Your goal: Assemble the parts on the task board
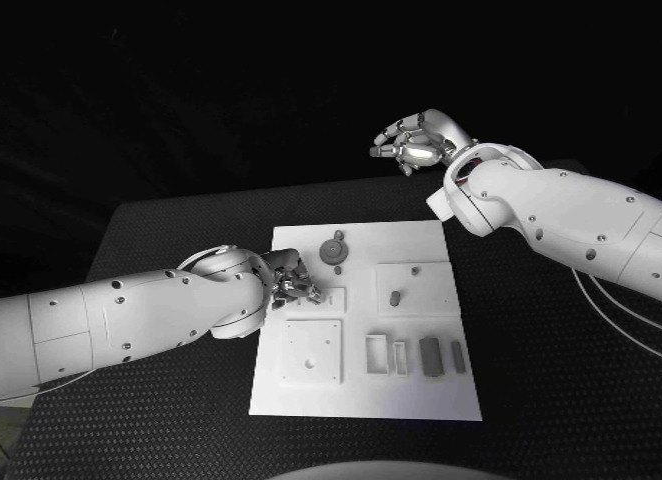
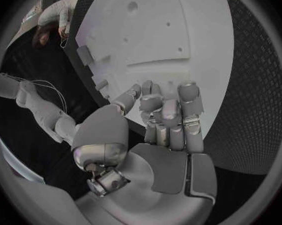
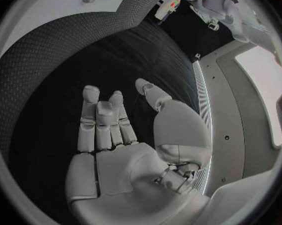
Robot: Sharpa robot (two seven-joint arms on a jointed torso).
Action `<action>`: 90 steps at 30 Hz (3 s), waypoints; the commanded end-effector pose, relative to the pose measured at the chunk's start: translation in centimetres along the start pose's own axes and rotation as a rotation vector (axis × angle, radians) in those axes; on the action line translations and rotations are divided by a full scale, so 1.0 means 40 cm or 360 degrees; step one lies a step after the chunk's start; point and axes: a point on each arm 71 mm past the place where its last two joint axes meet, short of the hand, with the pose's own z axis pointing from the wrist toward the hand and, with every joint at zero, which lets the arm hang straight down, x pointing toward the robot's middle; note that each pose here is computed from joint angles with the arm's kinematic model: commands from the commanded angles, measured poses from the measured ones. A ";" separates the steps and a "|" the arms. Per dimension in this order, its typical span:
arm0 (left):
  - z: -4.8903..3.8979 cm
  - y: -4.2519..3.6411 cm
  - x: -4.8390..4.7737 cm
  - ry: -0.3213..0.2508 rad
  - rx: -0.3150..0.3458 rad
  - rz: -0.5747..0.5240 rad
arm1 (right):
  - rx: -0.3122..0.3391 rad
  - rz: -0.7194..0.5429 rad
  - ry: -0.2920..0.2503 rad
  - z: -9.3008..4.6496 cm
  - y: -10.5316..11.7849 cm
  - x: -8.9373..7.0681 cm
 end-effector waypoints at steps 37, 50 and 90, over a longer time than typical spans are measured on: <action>0.003 0.002 0.005 0.0054 -0.0005 -0.0069 | -0.0002 -0.0003 0.0018 -0.001 -0.004 0.001; 0.003 0.003 0.003 0.0044 -0.0005 -0.0073 | 0.0000 -0.0003 0.0022 -0.002 -0.006 0.002; 0.002 0.007 0.001 0.0039 -0.0012 -0.0081 | 0.0003 -0.0002 0.0026 -0.003 -0.008 0.005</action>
